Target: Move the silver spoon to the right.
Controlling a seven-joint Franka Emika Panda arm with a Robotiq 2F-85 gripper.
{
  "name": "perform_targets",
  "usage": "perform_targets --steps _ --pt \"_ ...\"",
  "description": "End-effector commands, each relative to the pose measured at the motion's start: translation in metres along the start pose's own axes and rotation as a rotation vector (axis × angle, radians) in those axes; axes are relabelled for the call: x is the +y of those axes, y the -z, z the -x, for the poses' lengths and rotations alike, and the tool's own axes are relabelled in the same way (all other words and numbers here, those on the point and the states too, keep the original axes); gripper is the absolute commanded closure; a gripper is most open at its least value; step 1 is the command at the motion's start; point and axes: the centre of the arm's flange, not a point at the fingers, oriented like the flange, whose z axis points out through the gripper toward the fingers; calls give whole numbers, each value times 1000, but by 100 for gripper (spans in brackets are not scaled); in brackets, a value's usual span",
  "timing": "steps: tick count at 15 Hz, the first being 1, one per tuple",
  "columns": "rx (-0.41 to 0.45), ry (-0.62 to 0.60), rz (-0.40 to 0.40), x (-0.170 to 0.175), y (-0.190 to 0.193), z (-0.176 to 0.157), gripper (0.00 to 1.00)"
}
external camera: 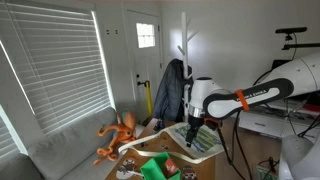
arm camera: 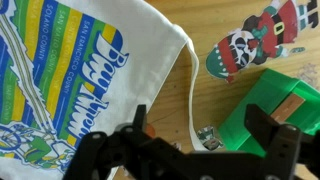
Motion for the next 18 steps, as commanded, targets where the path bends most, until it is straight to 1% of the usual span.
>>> perform_targets --steps 1,7,8,9,10,12,13,14,16,18 --pt "0 0 0 0 0 0 0" --pt "0 0 0 0 0 0 0" --pt "32 -41 -7 -5 0 -4 0" --pt "117 -78 -15 -16 2 -15 0" --pt "175 -89 -29 -26 8 -25 0" --pt "312 -82 -28 -57 25 -55 0" --pt "381 -63 -23 -72 30 -67 0" --pt "430 -28 -41 -95 34 -83 0" --pt "492 50 -37 -135 38 -104 0" --pt "524 124 -17 -163 36 -126 0"
